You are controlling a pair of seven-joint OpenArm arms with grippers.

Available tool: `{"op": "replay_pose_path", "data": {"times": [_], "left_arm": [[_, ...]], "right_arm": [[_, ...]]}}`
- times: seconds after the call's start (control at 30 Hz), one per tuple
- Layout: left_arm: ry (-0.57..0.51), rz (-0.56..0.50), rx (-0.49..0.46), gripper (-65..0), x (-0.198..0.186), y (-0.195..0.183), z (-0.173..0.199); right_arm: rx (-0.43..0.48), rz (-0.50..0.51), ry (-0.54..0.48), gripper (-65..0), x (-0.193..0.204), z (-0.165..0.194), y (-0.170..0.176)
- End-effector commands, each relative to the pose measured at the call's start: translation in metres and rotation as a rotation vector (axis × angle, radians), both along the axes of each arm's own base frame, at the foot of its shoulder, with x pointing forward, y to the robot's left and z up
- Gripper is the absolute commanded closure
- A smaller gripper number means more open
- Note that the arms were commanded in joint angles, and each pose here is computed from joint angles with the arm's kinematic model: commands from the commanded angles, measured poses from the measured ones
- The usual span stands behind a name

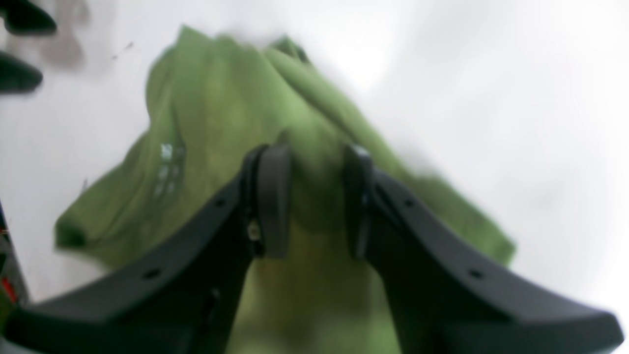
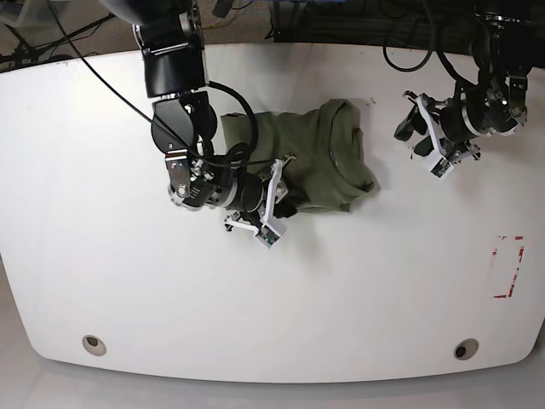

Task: Fold the T-shirt properly
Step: 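Release the shirt with the left gripper and lift it away, then grasp the folded green bundle's sides with both grippers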

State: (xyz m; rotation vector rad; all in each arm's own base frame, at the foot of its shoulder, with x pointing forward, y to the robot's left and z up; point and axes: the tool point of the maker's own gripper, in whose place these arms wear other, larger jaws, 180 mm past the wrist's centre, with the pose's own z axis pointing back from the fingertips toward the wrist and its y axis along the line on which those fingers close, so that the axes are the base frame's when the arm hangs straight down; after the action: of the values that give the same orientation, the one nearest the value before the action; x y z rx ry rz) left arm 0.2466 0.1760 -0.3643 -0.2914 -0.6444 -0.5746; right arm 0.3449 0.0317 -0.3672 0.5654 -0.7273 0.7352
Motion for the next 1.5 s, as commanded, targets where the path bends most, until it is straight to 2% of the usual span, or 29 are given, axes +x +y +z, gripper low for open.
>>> {"op": "replay_pose_path", "data": {"times": [0.0, 0.17, 0.37, 0.47, 0.63, 0.83, 1.07, 1.13, 1.23, 1.4, 1.47], "left_arm": [[-0.072, -0.040, -0.046, -27.8, 0.008, -0.023, 0.020], [-0.100, -0.117, -0.071, -27.8, 0.011, -0.051, 0.028], [-0.080, -0.187, -0.089, -27.8, 0.004, -0.074, 0.023], [-0.079, -0.214, -0.098, -27.8, 0.004, -0.084, 0.024], [-0.086, -0.223, -0.152, -27.8, 0.003, -0.105, 0.026], [-0.109, -0.210, -0.212, -27.8, 0.017, -0.130, 0.031], [-0.095, -0.252, -0.146, -27.8, 0.034, -0.166, 0.009], [-0.077, -0.247, -0.120, -27.8, 0.041, -0.172, -0.002], [-0.077, -0.240, -0.080, -27.8, 0.052, -0.168, -0.007], [-0.125, -0.236, -0.050, -27.9, 0.072, -0.162, 0.005], [-0.115, -0.225, 0.012, -27.9, 0.081, -0.144, -0.002]], "right_arm": [[0.040, -0.031, -0.044, -17.3, 0.026, 0.003, 0.001], [0.056, -0.067, -0.015, -17.0, 0.042, -0.015, -0.003], [0.048, -0.178, -0.065, -17.3, 0.066, 0.015, -0.042], [0.010, -0.209, -0.120, -17.3, 0.071, 0.039, -0.060], [-0.090, -0.227, -0.182, -17.3, 0.065, 0.056, -0.094], [-0.156, -0.238, -0.163, -17.3, 0.053, 0.042, -0.119], [-0.219, -0.248, -0.121, -17.3, 0.039, 0.020, -0.144], [-0.215, -0.252, -0.075, -17.3, 0.034, 0.005, -0.146], [-0.176, -0.265, -0.058, -17.3, 0.034, -0.007, -0.146], [-0.141, -0.287, 0.014, -17.0, 0.026, -0.038, -0.153], [-0.126, -0.293, 0.017, -16.8, 0.025, -0.041, -0.153]]}}
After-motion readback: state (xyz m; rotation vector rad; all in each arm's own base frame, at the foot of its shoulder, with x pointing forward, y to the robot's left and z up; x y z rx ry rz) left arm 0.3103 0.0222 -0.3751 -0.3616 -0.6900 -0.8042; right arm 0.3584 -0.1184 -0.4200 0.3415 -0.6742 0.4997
